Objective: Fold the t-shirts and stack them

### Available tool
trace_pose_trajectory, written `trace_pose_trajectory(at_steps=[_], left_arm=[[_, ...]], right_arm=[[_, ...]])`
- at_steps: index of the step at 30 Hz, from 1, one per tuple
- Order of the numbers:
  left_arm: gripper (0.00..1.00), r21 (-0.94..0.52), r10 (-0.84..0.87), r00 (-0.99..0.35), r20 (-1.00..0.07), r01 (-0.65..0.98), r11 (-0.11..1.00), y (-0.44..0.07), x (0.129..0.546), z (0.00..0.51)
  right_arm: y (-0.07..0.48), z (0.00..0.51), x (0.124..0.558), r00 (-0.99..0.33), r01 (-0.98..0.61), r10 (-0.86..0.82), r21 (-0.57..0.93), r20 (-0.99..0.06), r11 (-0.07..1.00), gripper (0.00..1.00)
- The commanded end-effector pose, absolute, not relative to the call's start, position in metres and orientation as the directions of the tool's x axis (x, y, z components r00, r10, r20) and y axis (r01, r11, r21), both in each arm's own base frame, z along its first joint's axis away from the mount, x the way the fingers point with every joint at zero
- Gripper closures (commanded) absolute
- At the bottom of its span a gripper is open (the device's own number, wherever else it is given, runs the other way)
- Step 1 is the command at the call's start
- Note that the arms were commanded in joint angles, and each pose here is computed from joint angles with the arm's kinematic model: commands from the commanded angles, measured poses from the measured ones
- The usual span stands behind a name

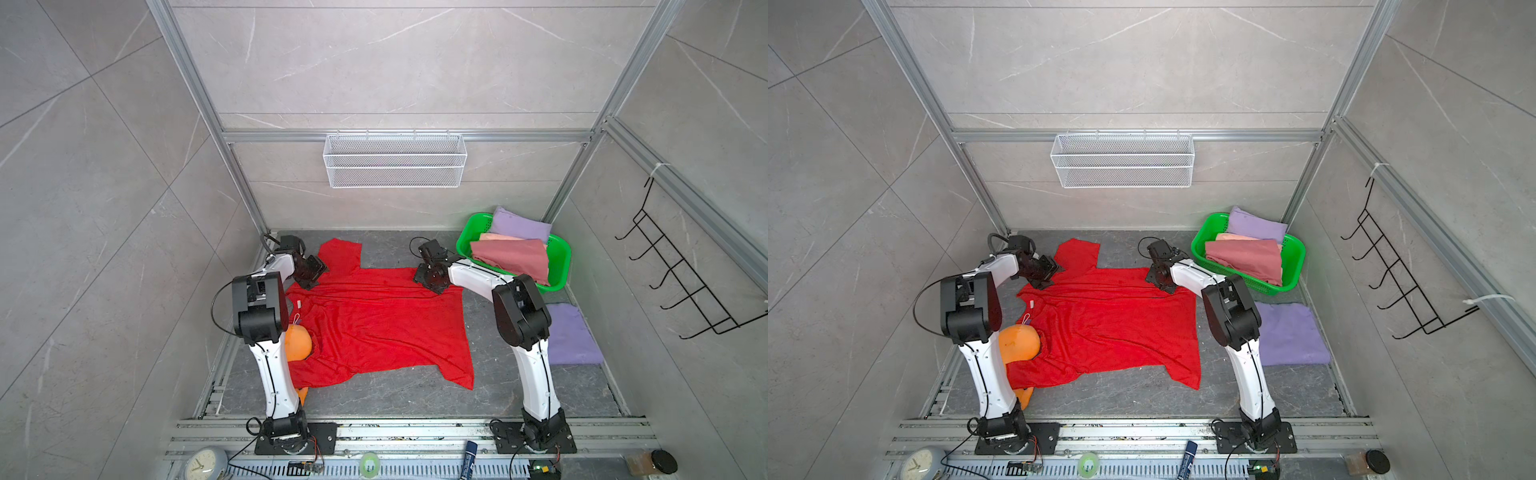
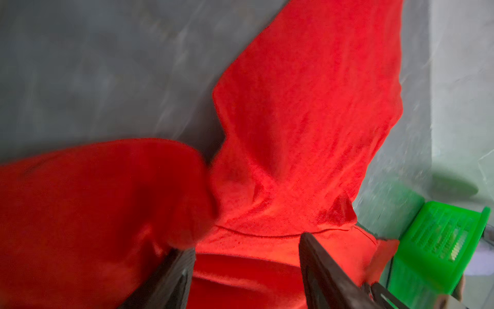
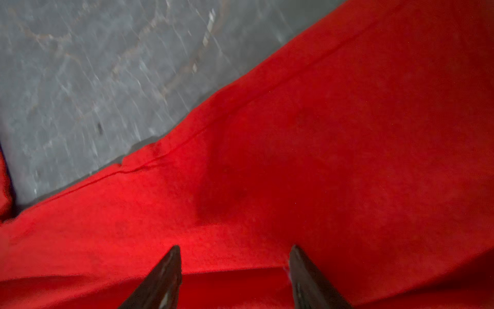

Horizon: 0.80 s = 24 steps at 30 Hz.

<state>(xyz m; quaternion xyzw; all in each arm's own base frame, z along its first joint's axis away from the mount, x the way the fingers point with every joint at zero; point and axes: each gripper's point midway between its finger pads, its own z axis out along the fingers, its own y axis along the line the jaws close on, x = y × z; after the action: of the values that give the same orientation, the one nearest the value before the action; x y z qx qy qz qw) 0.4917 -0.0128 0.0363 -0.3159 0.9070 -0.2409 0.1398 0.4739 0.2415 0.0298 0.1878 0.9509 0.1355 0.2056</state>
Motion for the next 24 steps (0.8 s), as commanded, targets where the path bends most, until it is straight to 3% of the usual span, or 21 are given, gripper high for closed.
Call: trace_pose_trajectory(at_steps=[1,5,12,24], left_arm=[[0.35,-0.449,-0.63,-0.776,-0.023,-0.555,0.7,-0.005,0.451,0.028],[0.36,-0.513,-0.599,-0.798,-0.064,-0.489,0.706,-0.013,0.459,0.057],[0.36,-0.52,-0.538,-0.787,-0.301,-0.337,0.785,0.004,0.52,0.127],[0.36,-0.458,-0.5,-0.78,-0.376,-0.313,0.832,0.024,0.589,0.106]], right_arm=[[0.24,0.009,0.435,-0.88,0.344,0.42,0.313,-0.223,0.885,0.35],[0.241,0.028,0.427,-0.882,0.333,0.414,0.323,-0.226,0.886,0.35],[0.239,0.095,0.478,-0.809,0.271,0.402,0.335,-0.428,0.902,0.34],[0.223,0.108,0.514,-0.752,0.325,0.446,0.317,-0.485,0.891,0.32]])
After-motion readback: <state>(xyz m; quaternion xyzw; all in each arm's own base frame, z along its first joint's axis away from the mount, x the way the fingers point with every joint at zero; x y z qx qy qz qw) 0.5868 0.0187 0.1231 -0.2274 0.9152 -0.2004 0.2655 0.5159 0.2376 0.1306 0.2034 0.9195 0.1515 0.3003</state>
